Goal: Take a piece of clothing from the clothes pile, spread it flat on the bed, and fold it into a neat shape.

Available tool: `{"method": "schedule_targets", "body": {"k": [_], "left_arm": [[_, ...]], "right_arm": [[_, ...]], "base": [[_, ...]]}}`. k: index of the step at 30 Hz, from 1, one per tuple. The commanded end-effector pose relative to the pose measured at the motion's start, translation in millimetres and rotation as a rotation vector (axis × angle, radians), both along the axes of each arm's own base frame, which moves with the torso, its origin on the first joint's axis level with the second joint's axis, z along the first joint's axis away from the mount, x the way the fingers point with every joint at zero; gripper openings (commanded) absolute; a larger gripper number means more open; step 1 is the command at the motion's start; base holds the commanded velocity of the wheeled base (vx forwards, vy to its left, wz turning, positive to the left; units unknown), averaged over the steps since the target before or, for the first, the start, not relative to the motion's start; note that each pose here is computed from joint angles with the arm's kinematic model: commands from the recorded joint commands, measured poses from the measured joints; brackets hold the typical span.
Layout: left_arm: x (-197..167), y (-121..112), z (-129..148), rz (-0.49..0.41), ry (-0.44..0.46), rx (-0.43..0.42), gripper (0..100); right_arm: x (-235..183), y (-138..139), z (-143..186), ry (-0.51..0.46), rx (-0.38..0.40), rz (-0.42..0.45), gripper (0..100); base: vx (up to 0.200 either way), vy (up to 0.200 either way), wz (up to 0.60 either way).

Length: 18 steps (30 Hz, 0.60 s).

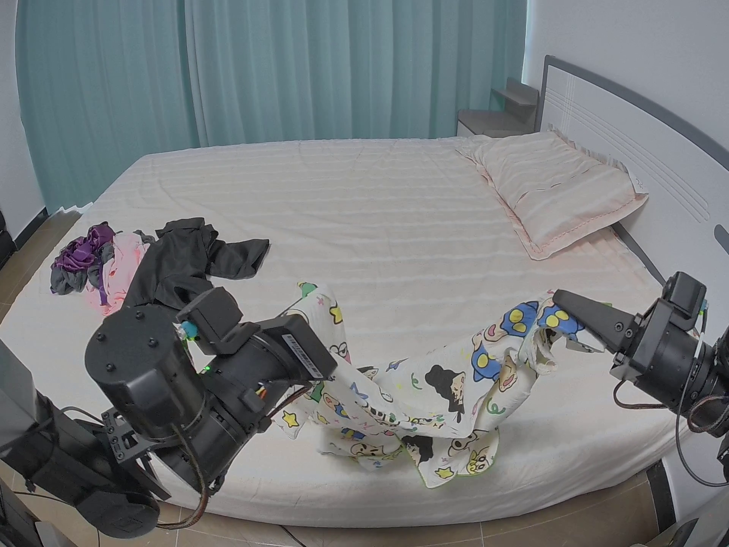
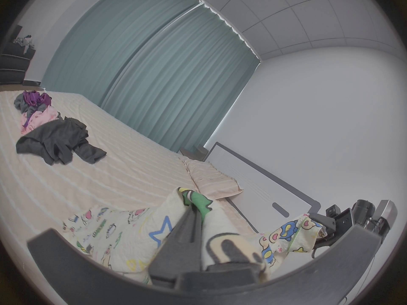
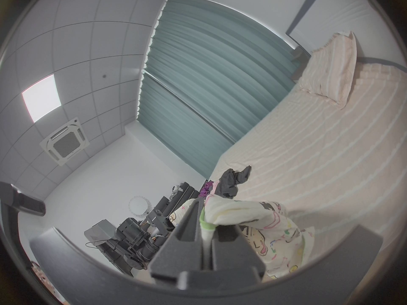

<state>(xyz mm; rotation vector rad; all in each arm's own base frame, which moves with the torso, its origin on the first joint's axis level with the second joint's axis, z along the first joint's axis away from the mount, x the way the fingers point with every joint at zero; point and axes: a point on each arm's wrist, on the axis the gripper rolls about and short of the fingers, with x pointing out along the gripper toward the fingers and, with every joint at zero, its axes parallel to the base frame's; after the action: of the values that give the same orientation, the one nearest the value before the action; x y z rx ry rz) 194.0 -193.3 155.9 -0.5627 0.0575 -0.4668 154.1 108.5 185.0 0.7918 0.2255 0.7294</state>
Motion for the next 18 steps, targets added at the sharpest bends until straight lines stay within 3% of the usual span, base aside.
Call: {"method": "schedule_targets", "body": {"k": [1, 6, 12, 15, 18], "left_arm": [[-9.0, 10.4, 20.0, 0.011, -0.066, -0.019, 0], [-22.8, 26.7, 35.7, 0.074, -0.155, 0.046, 0], [-41.0, 48.4, 64.7, 0.104, -0.244, 0.004, 0], [-50.1, 57.7, 72.4, 0.103, -0.232, 0.022, 0], [-58.0, 66.7, 78.7, 0.102, -0.208, 0.043, 0]], "right_arm": [[-13.8, -9.3, 16.7, -0.098, 0.027, -0.002, 0], [-33.2, -22.1, 34.8, -0.226, 0.051, -0.002, 0], [-48.9, -34.3, 56.4, -0.342, 0.094, 0.022, 0], [-46.6, -35.1, 74.0, -0.393, 0.114, 0.005, 0], [-34.6, -34.1, 85.1, -0.381, 0.094, -0.031, 0]], "base": [[-0.2, 0.0, 0.0], [-0.04, 0.0, 0.0], [0.0, 0.0, 0.0], [0.0, 0.0, 0.0], [0.0, 0.0, 0.0]]}}
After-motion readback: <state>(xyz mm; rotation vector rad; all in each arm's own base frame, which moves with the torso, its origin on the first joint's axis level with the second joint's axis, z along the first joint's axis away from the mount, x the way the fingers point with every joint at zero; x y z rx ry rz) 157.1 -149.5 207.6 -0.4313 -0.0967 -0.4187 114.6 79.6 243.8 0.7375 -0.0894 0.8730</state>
